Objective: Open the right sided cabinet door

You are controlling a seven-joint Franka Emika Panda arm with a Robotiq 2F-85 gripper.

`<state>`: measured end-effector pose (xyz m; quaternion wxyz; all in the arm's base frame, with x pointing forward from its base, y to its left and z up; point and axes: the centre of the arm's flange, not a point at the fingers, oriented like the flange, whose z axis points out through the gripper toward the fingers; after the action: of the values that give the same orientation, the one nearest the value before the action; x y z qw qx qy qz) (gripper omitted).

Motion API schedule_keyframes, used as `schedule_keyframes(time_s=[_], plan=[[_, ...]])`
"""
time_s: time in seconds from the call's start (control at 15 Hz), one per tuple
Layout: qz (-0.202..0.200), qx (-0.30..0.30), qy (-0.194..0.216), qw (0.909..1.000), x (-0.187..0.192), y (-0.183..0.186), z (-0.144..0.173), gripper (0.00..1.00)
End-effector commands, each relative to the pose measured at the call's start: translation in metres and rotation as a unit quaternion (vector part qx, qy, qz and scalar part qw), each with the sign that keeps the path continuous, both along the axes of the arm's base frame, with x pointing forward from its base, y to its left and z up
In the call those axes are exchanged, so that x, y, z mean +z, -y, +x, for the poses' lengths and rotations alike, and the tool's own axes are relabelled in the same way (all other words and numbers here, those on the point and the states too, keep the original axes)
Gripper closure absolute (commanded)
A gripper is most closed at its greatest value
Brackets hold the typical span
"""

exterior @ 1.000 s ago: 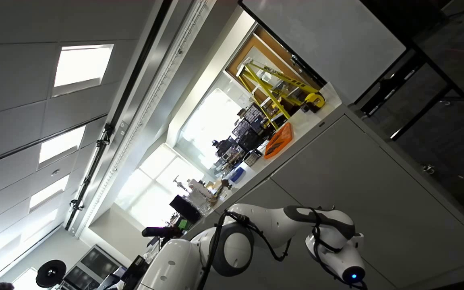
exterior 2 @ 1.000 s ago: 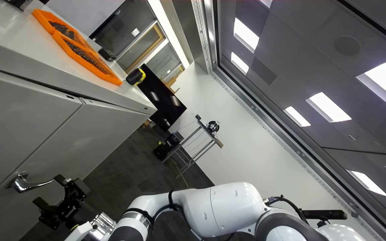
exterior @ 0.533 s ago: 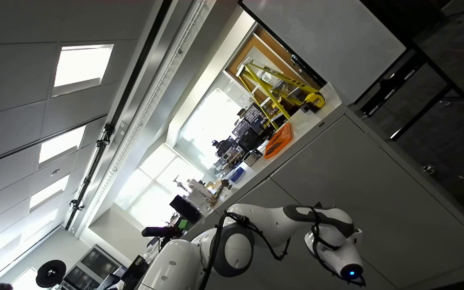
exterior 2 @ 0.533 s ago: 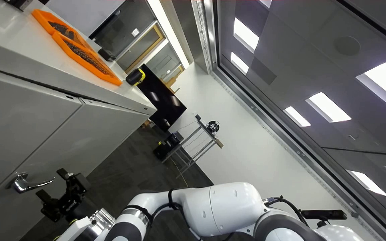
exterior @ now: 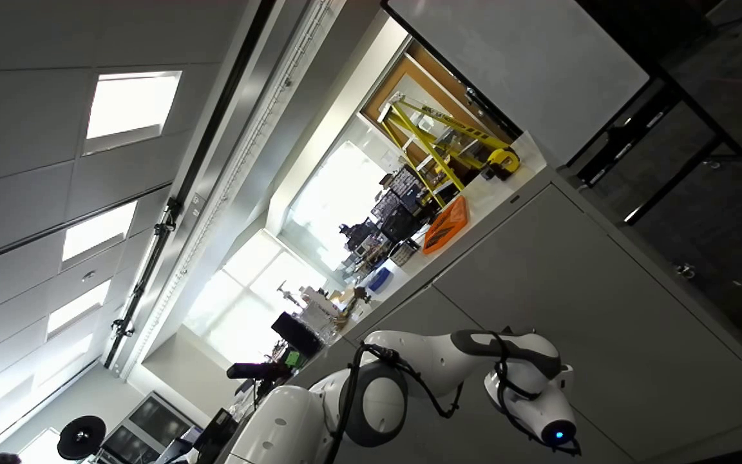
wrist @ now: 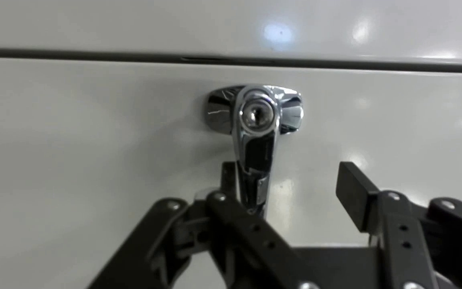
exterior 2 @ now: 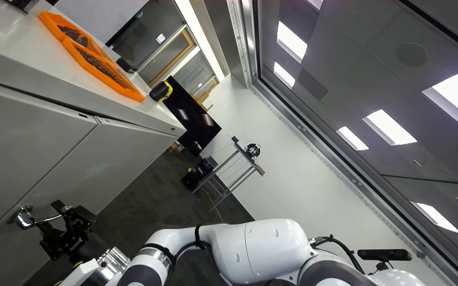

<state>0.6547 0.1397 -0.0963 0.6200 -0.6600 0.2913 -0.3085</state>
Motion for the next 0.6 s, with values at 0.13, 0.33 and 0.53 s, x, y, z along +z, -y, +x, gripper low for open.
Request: schedule_keyframes(time_s=[0.13, 0.33, 0.53], plan=[[-0.002, -0.011, 0.008, 0.9999, -0.0095, -0.0056, 0.0079, 0.79], [-0.004, -0.011, 0.007, 0.9999, -0.0126, -0.0041, 0.0057, 1.0], [-0.009, -0.006, 0.004, 0.9999, -0.0087, -0.003, 0.0027, 0.93]])
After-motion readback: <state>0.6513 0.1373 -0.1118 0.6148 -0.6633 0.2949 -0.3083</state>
